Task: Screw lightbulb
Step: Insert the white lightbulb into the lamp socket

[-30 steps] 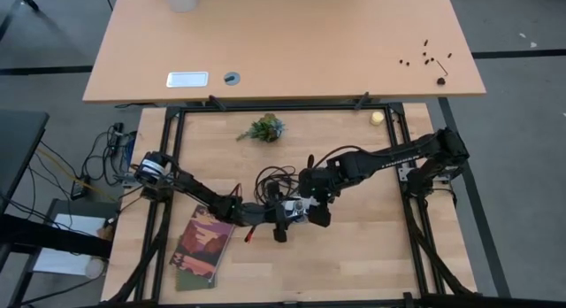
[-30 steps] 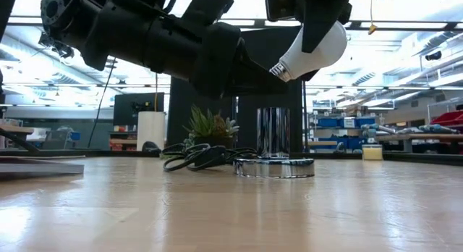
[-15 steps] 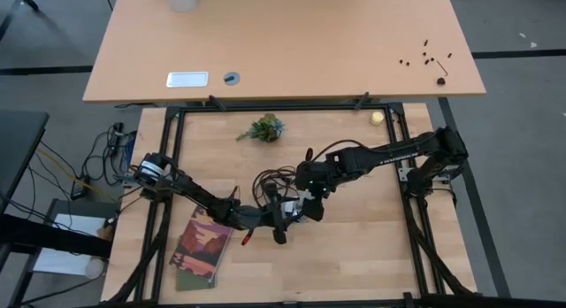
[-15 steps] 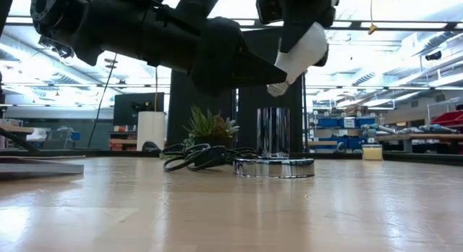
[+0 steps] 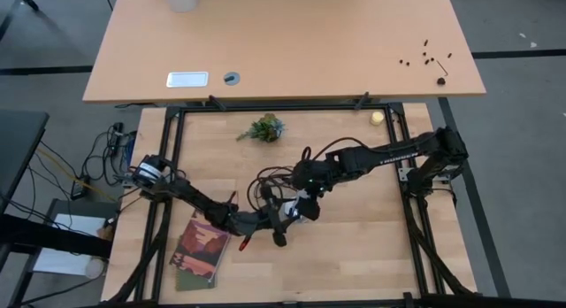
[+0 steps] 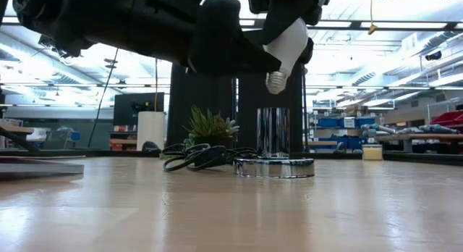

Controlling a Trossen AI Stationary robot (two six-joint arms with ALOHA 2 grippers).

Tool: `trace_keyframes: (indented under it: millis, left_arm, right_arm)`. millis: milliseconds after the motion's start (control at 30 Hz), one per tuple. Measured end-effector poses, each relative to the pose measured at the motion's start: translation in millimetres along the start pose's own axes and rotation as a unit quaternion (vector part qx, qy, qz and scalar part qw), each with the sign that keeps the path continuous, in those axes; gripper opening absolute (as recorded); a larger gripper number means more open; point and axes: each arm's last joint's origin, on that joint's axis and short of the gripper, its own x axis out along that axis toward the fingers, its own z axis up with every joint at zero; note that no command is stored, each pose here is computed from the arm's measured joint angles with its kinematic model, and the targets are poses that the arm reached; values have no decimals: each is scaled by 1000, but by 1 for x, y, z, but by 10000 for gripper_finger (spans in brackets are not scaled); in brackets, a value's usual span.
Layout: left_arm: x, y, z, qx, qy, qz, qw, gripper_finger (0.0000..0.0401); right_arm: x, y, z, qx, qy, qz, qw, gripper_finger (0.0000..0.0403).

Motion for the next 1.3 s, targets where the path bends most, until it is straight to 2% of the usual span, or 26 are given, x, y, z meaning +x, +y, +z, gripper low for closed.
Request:
trace_keyframes:
  millis: [233, 300, 433, 533, 733, 967, 1300]
  left_arm:
    - [3, 1, -12, -55, 46, -20, 997, 253]
    - [5, 3, -14, -70, 55, -18, 996, 253]
    - [13, 9, -22, -102, 75, -48, 991, 253]
    - [17, 10, -32, -115, 92, -46, 988, 253]
    - [24, 10, -47, -114, 104, -51, 987, 253]
    - [29, 14, -46, -123, 98, -56, 986, 249]
    - [30, 15, -43, -136, 80, -63, 985, 204]
  right_arm:
    - [6, 0, 0, -28, 4, -4, 1000, 274]
    - [13, -1, 0, -35, 13, -5, 999, 274]
    - [32, -4, -2, -50, 34, -6, 998, 274]
    - [36, -5, -2, -60, 38, -5, 997, 274]
    - [36, -7, -2, -60, 39, -7, 997, 274]
    - [36, -8, 2, -60, 25, -4, 998, 274]
    - [44, -7, 1, -66, 28, -8, 997, 274]
